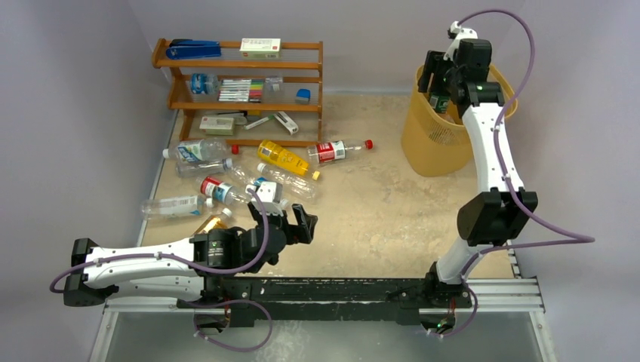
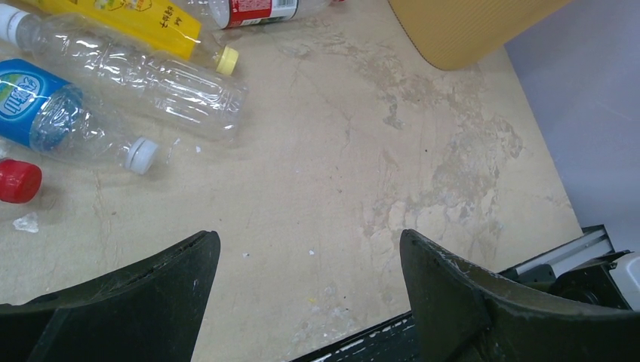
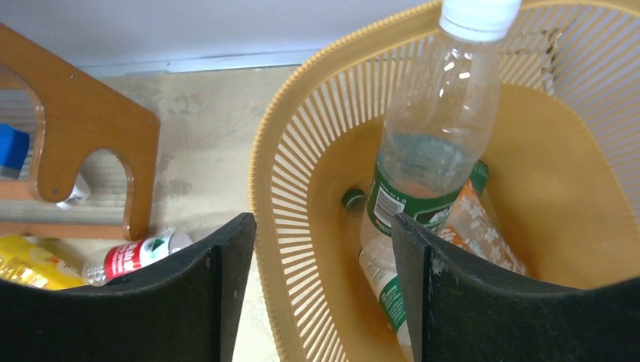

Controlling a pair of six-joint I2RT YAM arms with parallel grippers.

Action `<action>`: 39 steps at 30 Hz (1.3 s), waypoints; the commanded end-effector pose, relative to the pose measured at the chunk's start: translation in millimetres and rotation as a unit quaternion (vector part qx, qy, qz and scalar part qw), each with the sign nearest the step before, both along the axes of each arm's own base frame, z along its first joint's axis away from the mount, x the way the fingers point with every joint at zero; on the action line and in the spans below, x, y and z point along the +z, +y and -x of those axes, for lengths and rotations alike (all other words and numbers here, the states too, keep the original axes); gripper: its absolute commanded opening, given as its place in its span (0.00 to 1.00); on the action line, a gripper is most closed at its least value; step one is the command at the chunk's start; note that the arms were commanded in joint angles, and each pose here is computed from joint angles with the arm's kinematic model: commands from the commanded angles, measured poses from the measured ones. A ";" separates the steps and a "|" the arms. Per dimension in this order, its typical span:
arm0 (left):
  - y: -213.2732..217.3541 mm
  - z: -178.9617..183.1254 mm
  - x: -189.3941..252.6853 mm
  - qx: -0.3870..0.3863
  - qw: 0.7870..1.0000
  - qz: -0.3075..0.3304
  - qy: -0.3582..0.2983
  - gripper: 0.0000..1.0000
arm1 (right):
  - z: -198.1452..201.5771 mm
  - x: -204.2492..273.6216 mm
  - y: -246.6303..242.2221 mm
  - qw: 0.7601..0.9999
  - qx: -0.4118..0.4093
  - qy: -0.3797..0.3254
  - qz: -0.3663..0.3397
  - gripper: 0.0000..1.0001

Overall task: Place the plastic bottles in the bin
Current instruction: Adjust the trash bin at the center of the board.

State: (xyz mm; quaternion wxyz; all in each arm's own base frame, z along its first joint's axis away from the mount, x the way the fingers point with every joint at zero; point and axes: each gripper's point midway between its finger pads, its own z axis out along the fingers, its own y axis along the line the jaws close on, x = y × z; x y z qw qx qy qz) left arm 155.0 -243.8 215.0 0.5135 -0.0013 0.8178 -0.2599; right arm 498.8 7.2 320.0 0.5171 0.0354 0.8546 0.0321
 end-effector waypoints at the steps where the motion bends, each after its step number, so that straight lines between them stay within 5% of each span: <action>1: -4.3 -0.9 8.3 0.001 1.000 0.026 -0.002 0.89 | 27.5 7.2 15.5 0.999 0.028 0.006 -0.025 0.72; 11: -1.6 1.2 6.9 -0.002 0.999 0.034 0.001 0.89 | 39.5 53.0 38.6 0.993 0.073 -0.056 -0.076 0.78; 25: -5.3 3.3 2.0 -0.009 0.999 0.042 0.005 0.89 | 39.2 -5.7 17.8 0.998 0.051 0.038 -0.009 0.73; 32: -8.5 3.7 1.4 -0.012 0.999 0.043 0.006 0.89 | 40.8 -34.3 25.1 0.994 0.059 0.088 0.018 0.55; 39: -11.4 4.4 0.9 -0.015 0.999 0.044 0.008 0.89 | 37.6 -16.3 31.1 0.995 0.057 0.081 0.011 0.19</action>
